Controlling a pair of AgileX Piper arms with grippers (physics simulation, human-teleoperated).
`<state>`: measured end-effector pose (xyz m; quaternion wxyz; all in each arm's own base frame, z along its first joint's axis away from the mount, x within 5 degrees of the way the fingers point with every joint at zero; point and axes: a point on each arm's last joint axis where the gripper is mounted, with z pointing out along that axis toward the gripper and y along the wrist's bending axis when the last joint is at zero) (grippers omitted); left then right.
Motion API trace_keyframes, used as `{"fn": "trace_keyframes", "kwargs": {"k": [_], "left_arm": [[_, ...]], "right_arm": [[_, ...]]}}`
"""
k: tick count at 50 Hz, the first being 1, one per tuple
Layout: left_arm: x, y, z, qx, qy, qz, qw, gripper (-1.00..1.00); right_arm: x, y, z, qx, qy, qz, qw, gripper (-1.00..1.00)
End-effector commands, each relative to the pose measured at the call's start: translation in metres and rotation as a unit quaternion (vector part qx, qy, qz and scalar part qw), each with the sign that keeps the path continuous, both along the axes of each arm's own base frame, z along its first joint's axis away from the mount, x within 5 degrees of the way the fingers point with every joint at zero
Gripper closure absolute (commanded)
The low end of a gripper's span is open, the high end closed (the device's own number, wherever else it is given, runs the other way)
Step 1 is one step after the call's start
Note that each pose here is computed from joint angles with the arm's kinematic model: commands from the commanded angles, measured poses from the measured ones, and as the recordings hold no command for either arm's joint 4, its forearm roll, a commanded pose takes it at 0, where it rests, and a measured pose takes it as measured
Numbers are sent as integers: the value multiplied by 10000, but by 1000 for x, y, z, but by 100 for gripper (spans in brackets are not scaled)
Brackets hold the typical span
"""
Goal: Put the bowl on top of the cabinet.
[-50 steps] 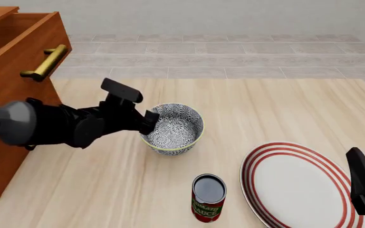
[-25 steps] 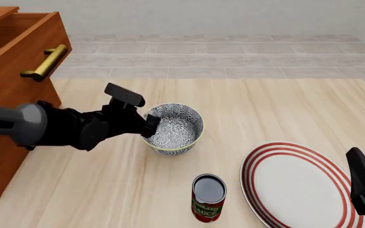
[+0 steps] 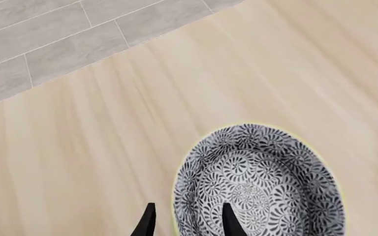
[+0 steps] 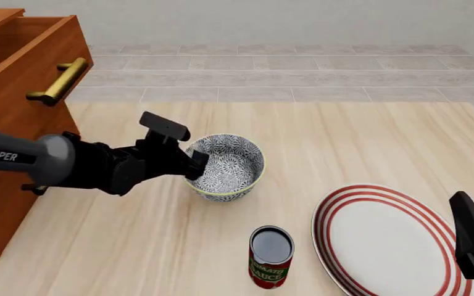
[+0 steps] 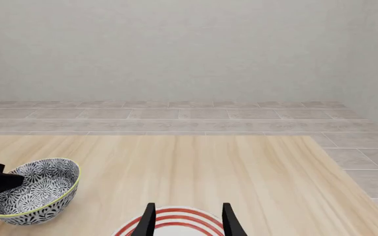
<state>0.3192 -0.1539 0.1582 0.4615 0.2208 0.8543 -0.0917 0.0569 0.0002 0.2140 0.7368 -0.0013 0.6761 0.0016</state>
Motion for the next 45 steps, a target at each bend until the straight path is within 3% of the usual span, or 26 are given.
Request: {"fn": "trace_keyframes", "kwargs": {"k": [1,45], "left_arm": [[5,2,-4,4,19,59,10000,-100],[13,-4,-22,22,101,50,9999,-100]], "right_arm": [[0,0,0,0,0,1,10000,-100],[0,0,0,0,0,1,10000,-100]]}}
